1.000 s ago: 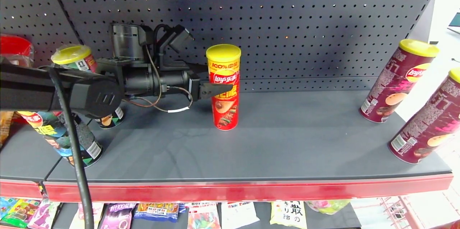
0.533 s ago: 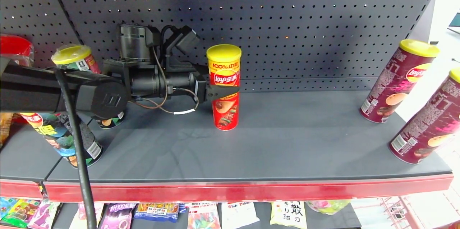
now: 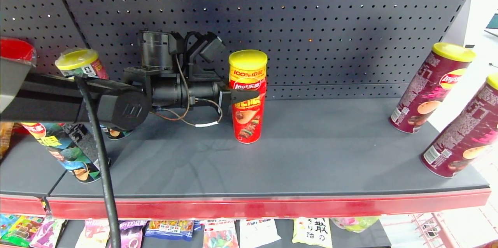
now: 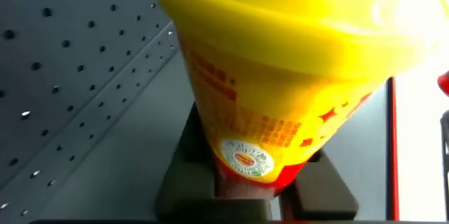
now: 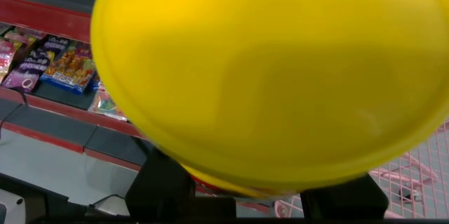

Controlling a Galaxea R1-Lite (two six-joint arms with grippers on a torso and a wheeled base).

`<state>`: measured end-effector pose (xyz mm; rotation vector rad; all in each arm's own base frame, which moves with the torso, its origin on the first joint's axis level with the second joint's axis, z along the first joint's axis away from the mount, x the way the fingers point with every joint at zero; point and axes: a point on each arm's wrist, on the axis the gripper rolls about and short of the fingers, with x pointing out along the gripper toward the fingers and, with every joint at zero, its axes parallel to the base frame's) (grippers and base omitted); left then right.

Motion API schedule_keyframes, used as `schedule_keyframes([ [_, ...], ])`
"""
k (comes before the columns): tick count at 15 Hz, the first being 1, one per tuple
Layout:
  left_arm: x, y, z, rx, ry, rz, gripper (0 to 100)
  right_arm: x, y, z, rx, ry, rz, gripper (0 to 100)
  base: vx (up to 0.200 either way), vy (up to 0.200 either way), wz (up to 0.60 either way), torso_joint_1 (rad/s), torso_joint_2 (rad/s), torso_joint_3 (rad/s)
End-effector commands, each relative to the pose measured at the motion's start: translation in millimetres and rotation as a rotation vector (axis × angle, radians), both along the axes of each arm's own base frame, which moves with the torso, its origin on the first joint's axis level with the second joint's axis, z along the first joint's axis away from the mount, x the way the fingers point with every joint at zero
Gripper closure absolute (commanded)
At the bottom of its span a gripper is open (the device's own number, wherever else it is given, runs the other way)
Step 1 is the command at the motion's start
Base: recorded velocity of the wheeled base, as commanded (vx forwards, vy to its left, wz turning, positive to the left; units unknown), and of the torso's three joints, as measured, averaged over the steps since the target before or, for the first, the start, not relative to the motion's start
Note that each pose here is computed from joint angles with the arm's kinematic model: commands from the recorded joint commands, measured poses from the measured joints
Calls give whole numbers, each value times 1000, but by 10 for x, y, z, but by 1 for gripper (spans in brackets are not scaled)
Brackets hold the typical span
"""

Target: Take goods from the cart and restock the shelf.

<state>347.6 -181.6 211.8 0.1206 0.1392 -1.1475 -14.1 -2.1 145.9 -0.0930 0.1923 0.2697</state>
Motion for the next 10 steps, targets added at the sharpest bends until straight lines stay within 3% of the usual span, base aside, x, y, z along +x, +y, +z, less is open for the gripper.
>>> schedule_keyframes([
  [1, -140, -11, 67, -4, -3, -19, 100, 5, 1, 2, -1, 3, 1, 100, 0, 0, 0, 0, 0, 0],
  [3, -426, -7, 103, -16, 48, -45, 100, 4, 1, 8, -1, 0, 1, 100, 0, 0, 0, 0, 0, 0],
  [6, -749, 91, 4, 9, 98, -58, 100, 7, 1, 10, -1, 0, 3, 100, 0, 0, 0, 0, 0, 0],
  [10, -839, 89, -22, 0, 87, -64, 100, 9, 3, 4, 0, 5, 9, 100, 0, 0, 0, 0, 0, 0],
])
